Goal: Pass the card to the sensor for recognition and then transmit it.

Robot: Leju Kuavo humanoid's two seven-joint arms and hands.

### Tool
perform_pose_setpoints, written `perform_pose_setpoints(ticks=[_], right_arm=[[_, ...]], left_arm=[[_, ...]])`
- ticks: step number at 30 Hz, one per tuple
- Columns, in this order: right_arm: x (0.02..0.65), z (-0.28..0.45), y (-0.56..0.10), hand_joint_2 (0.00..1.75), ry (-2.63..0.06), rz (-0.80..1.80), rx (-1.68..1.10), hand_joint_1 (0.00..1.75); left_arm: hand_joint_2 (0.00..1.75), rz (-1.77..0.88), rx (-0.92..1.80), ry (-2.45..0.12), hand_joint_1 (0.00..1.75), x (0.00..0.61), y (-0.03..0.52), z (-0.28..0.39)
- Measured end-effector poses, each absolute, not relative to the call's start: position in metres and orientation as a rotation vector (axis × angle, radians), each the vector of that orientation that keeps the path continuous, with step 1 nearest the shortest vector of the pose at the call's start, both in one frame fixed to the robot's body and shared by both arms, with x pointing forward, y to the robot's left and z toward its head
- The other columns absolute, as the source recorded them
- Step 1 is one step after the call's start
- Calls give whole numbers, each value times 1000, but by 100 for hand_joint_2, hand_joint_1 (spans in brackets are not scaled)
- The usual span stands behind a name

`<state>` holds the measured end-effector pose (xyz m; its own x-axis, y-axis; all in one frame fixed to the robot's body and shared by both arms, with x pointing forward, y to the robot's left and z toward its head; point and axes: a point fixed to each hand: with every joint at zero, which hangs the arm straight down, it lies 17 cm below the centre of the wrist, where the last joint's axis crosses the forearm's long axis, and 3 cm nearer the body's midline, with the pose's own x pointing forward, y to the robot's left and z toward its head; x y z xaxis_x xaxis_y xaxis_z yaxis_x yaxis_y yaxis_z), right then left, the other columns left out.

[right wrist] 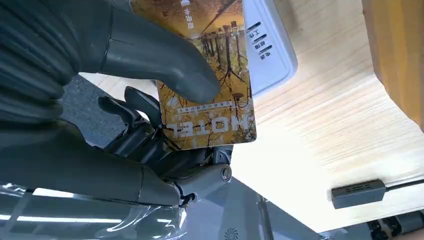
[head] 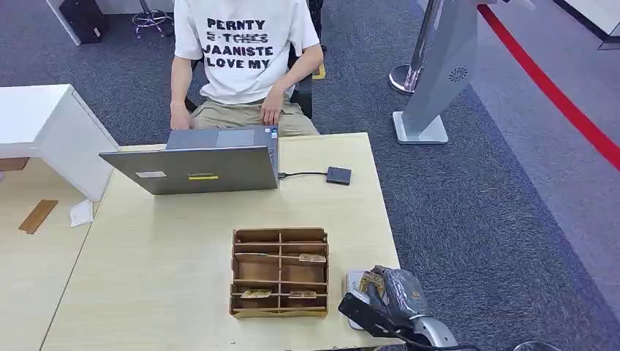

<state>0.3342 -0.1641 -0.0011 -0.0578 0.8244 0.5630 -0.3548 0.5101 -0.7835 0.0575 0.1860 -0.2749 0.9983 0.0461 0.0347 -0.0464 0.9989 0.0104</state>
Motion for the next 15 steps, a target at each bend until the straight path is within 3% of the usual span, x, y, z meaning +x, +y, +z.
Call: perform_pose_setpoints(ticks=[15], right_arm=[[334, -1, -164, 175, -1294, 1020, -467, 175]], left_arm=[[0, 46, 11, -28, 0, 56, 186, -275]])
